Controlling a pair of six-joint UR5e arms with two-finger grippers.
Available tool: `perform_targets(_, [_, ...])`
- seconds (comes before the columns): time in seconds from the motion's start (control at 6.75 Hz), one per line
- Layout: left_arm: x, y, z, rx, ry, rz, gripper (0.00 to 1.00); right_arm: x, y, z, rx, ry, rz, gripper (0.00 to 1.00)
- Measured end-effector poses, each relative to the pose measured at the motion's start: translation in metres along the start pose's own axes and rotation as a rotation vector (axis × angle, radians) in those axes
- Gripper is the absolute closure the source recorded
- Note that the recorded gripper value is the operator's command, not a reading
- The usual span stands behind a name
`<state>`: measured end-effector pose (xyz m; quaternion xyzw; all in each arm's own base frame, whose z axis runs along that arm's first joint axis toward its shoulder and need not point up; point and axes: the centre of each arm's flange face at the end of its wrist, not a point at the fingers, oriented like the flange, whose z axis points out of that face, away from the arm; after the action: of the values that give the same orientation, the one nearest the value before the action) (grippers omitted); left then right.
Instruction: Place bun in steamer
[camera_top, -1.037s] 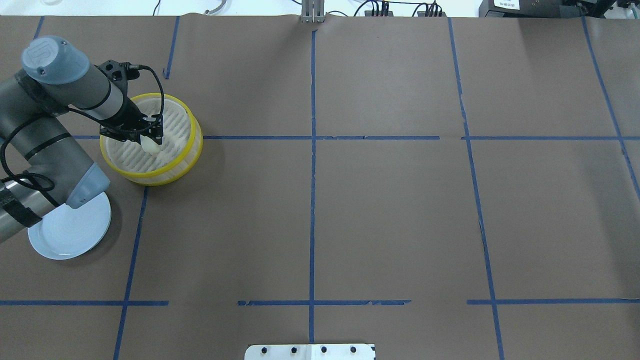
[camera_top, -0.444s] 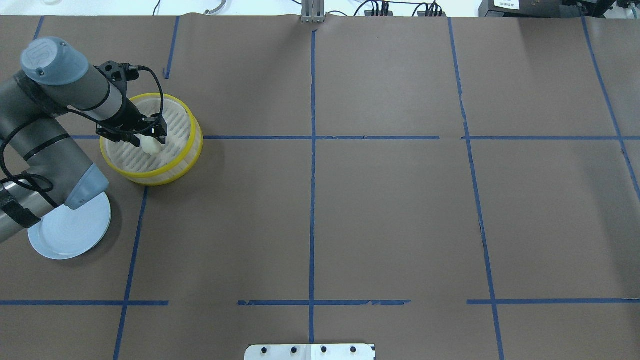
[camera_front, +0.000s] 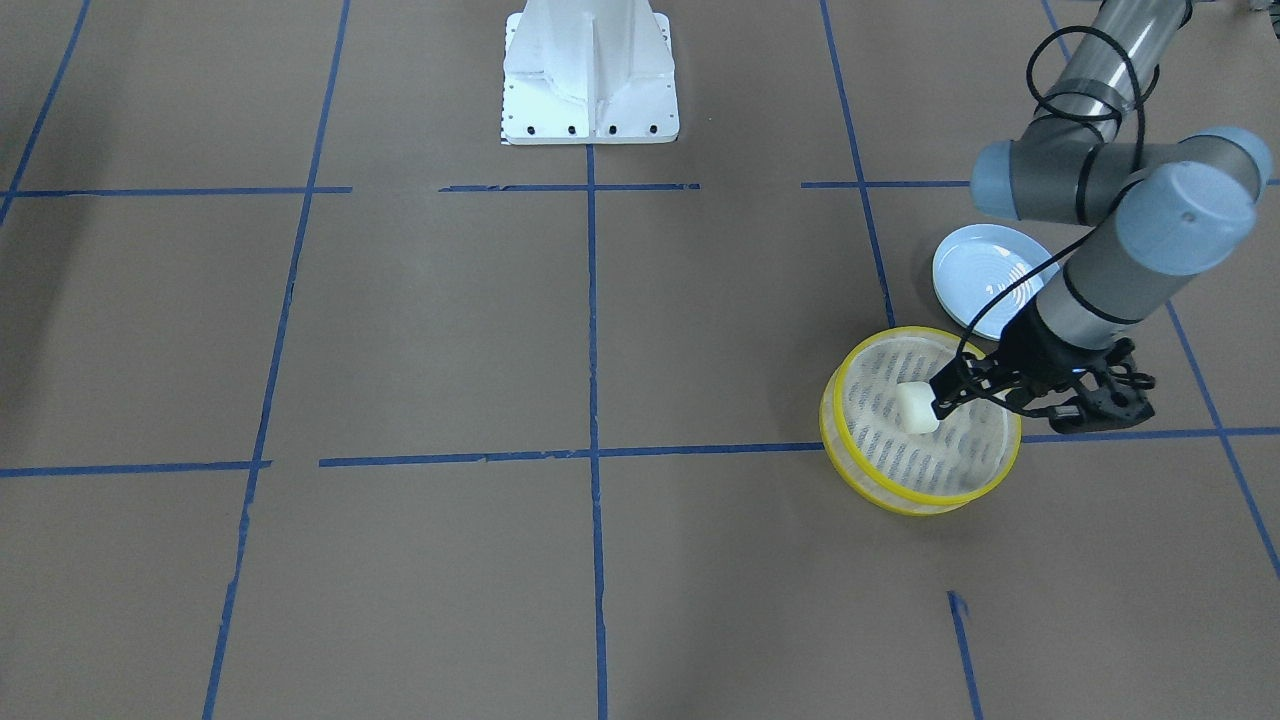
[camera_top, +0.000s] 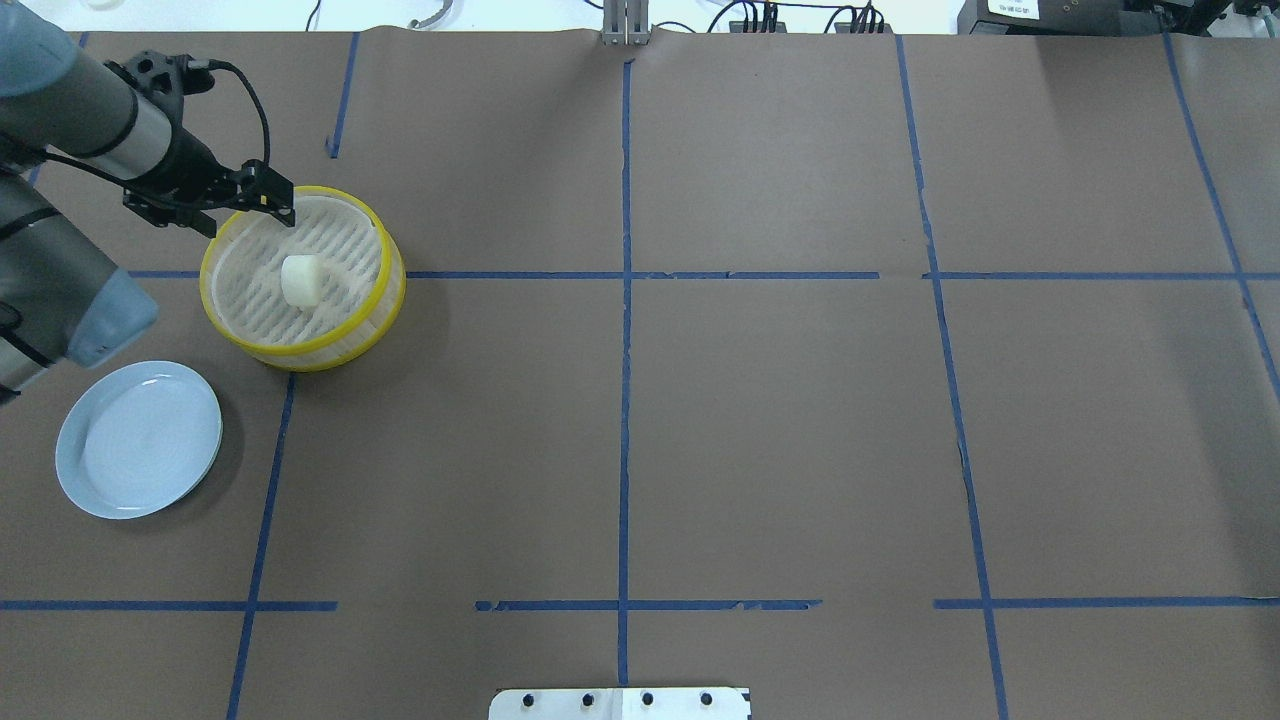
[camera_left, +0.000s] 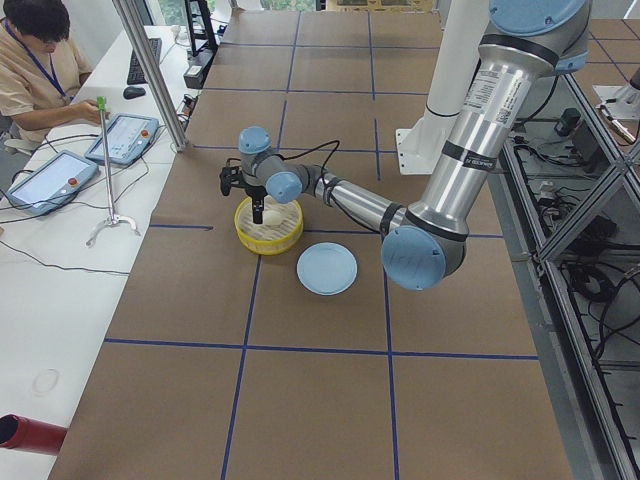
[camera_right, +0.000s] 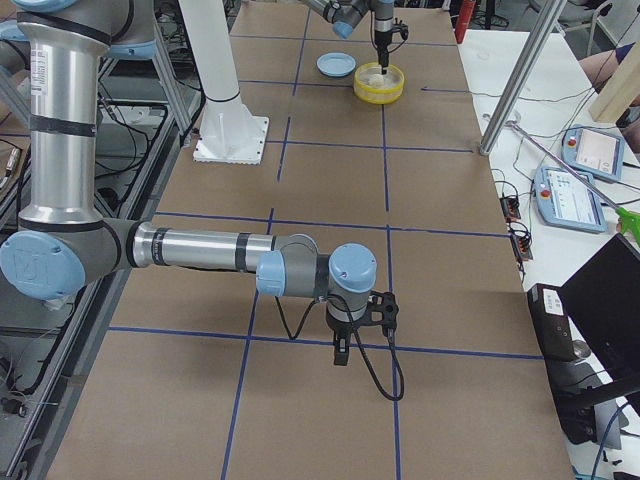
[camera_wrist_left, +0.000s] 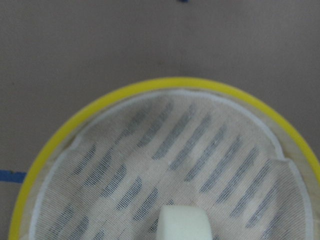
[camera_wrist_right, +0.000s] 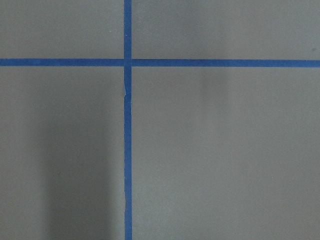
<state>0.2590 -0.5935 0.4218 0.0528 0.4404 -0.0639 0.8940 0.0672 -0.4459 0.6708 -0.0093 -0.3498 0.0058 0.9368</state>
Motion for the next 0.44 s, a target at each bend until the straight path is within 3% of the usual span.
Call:
perform_targets(0.15, [-0.049, -0.001, -0.033, 0.015, 0.010, 0.039, 0.00, 0.000, 0.000, 0.000, 0.000, 0.000, 0.000, 0.00])
perform_targets(0.44, [-0.178, 0.022, -0.080, 0.044, -0.043, 0.163, 0.01, 0.000, 0.000, 0.000, 0.000, 0.000, 0.000, 0.00])
